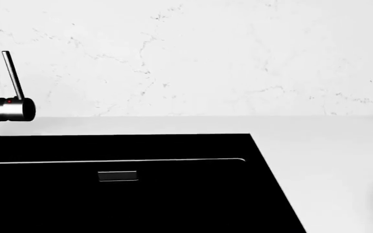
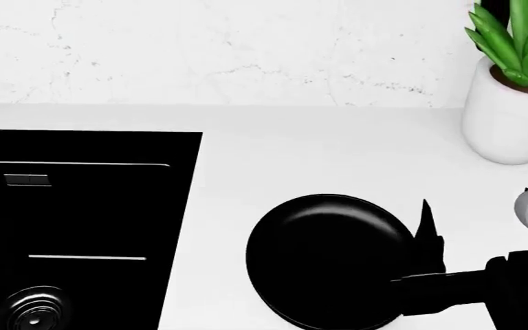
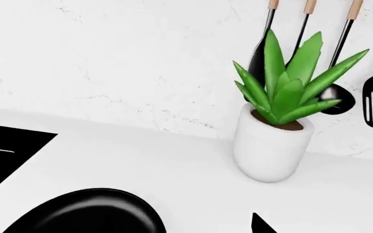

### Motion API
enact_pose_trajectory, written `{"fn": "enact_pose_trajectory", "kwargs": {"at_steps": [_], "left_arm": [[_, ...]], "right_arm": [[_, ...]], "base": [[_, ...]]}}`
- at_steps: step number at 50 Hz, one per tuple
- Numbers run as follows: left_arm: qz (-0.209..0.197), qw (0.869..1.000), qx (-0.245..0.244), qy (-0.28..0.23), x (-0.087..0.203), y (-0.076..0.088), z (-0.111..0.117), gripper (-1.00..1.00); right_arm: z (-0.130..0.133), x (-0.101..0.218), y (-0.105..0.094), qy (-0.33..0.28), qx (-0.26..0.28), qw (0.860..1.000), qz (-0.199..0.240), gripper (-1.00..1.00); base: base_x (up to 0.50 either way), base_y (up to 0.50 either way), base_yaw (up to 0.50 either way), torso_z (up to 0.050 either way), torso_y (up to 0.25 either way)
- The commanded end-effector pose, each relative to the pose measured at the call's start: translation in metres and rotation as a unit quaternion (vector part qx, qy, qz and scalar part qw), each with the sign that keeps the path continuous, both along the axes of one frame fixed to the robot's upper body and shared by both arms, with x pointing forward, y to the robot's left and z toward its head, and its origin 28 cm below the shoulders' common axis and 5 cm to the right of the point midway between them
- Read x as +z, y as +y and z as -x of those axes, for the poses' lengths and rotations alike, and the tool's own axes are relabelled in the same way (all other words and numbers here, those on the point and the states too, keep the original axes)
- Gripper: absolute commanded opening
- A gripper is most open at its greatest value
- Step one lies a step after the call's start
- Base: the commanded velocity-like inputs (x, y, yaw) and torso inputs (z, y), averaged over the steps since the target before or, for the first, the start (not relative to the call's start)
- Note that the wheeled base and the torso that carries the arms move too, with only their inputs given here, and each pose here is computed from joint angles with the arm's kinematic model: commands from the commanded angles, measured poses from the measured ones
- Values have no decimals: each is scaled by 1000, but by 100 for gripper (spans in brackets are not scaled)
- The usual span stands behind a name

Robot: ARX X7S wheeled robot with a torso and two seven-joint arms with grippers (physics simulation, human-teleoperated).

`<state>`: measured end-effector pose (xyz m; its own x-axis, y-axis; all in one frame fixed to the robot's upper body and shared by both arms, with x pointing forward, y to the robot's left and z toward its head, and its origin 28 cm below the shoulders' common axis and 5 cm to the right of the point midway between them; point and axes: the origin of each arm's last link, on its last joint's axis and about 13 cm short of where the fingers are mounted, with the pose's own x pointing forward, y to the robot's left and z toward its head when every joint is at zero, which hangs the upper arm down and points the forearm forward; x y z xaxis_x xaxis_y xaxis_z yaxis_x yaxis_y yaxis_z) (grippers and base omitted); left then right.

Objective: Pick the pan and sponge and place them into the sink. Then turn on the water.

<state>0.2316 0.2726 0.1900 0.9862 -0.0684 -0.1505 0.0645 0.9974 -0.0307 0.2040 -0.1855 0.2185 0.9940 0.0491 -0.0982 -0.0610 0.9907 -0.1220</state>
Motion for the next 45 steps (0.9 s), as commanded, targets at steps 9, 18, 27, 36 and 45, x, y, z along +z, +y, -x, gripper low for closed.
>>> {"fn": "enact_pose_trajectory", "kwargs": {"at_steps": [9,18,27,36,45], "left_arm": [[0,1000,-1,7,-6,4,-1,100],[-3,1000,3,9,-7,6,1,100],[-14,1000,6,6,1,5,3,100],[-18,1000,3,11,-7,2,0,100],[-20,1000,9,15,-10,8,2,100]], "right_arm": [[27,25,8,105,35,994,3,100],[55,43,18,204,66,977,6,100],[62,37,21,267,71,960,-36,100],[58,20,23,330,68,941,-25,100],[30,14,27,348,66,935,-21,100]], "base": [[0,0,0,0,0],[0,0,0,0,0],[0,0,0,0,0],[0,0,0,0,0],[0,0,0,0,0]]}}
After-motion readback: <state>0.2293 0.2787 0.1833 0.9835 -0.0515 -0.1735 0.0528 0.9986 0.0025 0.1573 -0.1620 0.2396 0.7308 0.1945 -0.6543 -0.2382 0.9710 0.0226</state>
